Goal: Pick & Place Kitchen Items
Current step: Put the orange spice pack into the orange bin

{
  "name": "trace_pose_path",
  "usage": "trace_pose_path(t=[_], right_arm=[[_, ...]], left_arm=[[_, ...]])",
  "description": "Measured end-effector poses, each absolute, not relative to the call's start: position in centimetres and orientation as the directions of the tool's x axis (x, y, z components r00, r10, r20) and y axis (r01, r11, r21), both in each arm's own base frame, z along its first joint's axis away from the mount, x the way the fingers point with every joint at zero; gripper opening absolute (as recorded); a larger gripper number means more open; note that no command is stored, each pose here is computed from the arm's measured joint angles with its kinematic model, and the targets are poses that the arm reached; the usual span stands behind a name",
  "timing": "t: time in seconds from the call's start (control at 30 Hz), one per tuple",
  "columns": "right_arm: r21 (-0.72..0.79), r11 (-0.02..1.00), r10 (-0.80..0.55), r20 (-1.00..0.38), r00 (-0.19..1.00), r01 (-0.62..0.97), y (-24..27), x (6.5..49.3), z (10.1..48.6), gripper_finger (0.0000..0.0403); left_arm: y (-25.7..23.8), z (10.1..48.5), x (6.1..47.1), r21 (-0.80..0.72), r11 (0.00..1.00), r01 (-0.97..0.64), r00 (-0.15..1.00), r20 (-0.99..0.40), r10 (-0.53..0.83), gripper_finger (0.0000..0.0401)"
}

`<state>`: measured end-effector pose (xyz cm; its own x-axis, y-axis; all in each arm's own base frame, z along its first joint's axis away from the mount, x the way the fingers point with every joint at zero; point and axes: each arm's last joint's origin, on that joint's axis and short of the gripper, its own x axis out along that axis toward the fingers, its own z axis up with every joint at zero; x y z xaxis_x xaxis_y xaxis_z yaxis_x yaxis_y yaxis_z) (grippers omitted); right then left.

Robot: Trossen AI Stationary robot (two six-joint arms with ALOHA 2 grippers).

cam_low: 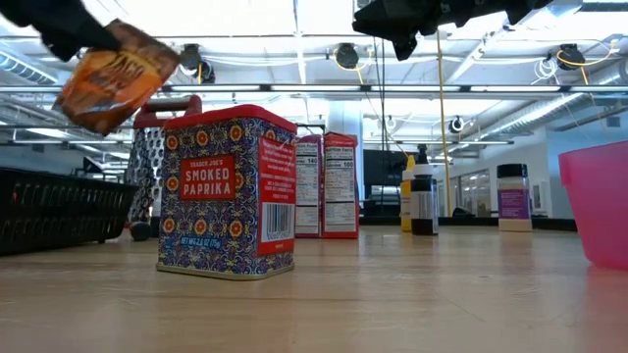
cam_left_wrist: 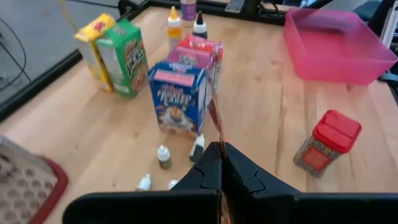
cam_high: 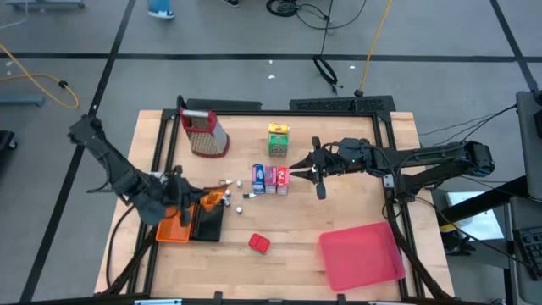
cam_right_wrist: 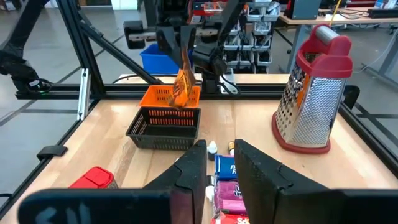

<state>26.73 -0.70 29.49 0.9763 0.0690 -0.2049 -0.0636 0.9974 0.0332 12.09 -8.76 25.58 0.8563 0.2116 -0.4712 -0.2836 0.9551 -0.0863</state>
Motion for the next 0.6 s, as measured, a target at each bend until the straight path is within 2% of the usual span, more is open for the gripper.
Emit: trace_pose_path(t=[0.27,0.6], right_arm=[[0.033,0.997,0.069,-0.205,0.976,-0.064,-0.7,26.7,29.5,0.0075],[0.033,0.997,0.069,-0.205,0.976,-0.064,-0.7,26.7,29.4,0.0075]], left_arm=[[-9.9,23.3,10.4,-0.128,0.949,-0.288,0.876,-0.435,0.207,0.0],[-10.3,22.7,8.6,-0.175,0.943,-0.282,0.89,-0.415,0.189,0.0]])
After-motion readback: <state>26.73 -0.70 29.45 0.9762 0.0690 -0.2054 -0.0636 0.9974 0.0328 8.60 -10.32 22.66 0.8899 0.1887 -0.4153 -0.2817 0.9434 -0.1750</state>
